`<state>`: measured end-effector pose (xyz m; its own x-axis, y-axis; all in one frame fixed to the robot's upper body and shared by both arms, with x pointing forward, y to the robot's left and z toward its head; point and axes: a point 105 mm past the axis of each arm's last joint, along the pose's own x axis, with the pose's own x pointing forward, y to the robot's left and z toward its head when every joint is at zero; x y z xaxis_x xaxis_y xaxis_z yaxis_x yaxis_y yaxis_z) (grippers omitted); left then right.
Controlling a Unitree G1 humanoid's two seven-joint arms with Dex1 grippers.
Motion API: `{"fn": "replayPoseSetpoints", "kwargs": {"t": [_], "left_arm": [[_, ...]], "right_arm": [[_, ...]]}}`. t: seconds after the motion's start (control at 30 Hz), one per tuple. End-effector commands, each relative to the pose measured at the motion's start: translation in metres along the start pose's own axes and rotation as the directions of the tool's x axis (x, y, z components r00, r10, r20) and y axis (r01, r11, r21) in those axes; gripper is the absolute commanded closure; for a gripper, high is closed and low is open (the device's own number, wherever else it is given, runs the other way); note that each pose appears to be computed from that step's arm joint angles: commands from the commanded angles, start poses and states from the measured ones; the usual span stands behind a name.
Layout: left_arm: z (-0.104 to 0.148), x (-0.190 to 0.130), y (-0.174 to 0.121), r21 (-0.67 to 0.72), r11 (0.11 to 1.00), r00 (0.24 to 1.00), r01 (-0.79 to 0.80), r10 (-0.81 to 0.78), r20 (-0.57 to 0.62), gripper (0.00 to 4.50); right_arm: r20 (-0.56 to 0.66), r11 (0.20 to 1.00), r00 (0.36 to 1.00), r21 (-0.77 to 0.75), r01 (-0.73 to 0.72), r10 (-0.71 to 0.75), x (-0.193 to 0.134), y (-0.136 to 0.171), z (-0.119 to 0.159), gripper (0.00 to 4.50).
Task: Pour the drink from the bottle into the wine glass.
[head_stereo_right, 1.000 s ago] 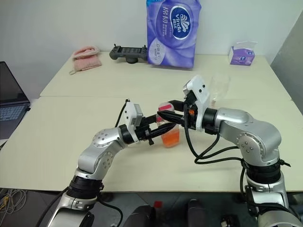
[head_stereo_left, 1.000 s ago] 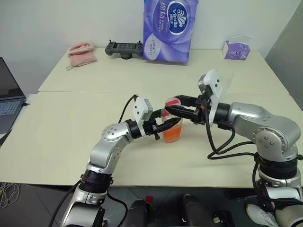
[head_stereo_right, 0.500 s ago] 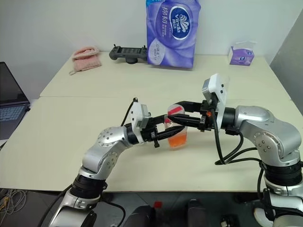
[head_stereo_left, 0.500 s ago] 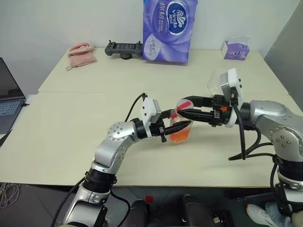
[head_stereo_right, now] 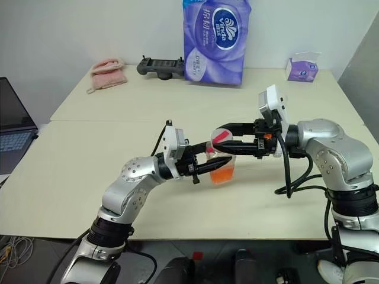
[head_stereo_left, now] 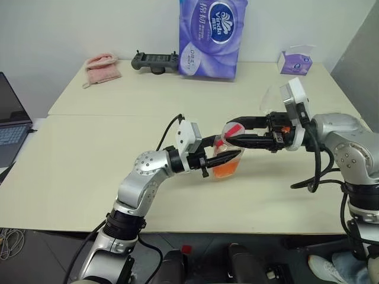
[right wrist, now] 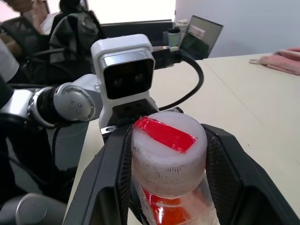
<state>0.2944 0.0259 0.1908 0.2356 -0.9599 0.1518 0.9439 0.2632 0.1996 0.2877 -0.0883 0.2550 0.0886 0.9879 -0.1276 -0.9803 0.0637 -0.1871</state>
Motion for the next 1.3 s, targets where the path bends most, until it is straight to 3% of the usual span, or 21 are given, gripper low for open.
{"fn": "replayPoseSetpoints", "kwargs": {"t": [0.03,0.37,0.7,1.03,1.1,1.17,1.3], "left_arm": [[0.004,-0.01,0.011,-0.013,0.999,0.999,-0.048,0.048,0.01,2.73],[0.005,-0.008,0.011,-0.017,0.998,0.998,-0.054,0.054,0.012,2.74],[-0.002,-0.009,0.013,-0.023,0.998,0.998,-0.062,0.062,-0.004,2.74],[0.0,-0.004,0.016,-0.013,0.999,0.999,-0.032,0.032,0.006,2.76],[0.005,-0.004,0.019,0.014,0.999,0.999,-0.038,0.038,0.014,2.76],[0.011,-0.002,0.022,0.047,0.998,0.999,-0.042,0.04,0.026,2.76],[0.013,-0.001,0.026,0.058,0.997,0.998,-0.055,0.053,0.036,2.76]], "right_arm": [[0.028,0.984,0.99,-0.117,-0.131,0.135,0.0,0.006,0.025,2.68],[0.136,0.992,0.988,-0.109,-0.055,0.07,-0.003,-0.018,0.041,2.72],[0.248,0.982,0.955,-0.055,0.183,-0.164,-0.037,-0.01,0.058,2.76],[0.102,0.909,0.905,-0.028,0.417,-0.412,-0.063,-0.005,0.034,2.8],[-0.018,0.82,0.82,0.012,0.572,-0.572,-0.079,-0.013,-0.001,2.8],[-0.133,0.644,0.654,0.113,0.756,-0.745,-0.102,-0.017,-0.053,2.81],[-0.31,0.345,0.412,0.249,0.905,-0.857,-0.128,-0.008,-0.136,2.81]]}}
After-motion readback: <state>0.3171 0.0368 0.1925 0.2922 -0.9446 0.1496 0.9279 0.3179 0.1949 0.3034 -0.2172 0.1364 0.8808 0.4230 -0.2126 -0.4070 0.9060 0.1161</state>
